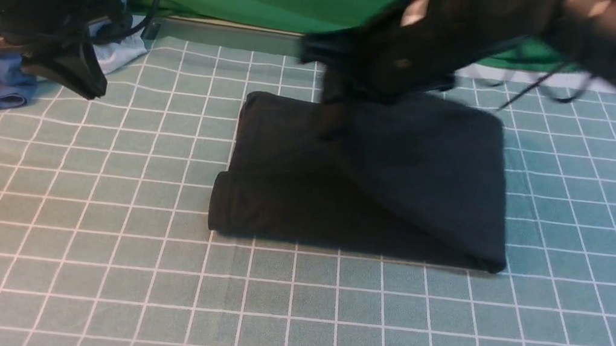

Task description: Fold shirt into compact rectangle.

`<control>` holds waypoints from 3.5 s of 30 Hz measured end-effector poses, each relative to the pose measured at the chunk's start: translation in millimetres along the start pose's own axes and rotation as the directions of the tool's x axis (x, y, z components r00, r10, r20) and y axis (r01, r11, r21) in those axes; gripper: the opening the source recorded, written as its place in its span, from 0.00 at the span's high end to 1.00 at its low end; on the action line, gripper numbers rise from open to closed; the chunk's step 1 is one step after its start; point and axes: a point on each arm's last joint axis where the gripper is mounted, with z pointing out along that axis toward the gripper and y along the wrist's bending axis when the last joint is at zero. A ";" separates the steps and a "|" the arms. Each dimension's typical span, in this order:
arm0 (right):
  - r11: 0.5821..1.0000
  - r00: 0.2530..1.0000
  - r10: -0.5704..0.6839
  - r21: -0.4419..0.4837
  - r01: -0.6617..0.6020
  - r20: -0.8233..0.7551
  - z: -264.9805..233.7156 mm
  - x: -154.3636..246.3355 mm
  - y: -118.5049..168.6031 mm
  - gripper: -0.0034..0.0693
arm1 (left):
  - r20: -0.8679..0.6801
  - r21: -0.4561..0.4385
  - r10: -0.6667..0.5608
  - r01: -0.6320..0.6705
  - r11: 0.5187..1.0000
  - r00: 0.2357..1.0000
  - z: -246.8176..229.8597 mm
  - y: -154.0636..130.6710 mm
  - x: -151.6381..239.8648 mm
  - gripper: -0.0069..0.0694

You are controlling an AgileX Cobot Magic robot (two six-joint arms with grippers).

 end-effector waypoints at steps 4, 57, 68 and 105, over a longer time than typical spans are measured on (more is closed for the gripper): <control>0.999 1.000 0.014 -0.040 -0.014 0.006 30.2 11.3 16.9 0.83 | 0.001 0.002 0.001 -0.001 1.000 1.000 -0.2 0.2 -0.1 0.89; 0.945 0.896 0.105 0.324 0.045 -0.431 -2.1 33.7 -164.8 0.16 | -0.155 0.133 -0.119 0.140 0.981 0.981 38.1 1.0 31.7 0.89; 0.943 0.858 0.120 0.328 0.059 -0.499 37.2 50.1 -183.1 0.67 | -0.154 0.134 -0.114 0.135 0.982 0.981 38.1 1.0 31.7 0.89; 0.889 0.777 0.077 0.396 0.231 -0.625 -4.8 71.3 -188.5 0.84 | -0.146 0.110 -0.037 0.053 0.993 0.989 128.9 -91.7 132.2 0.30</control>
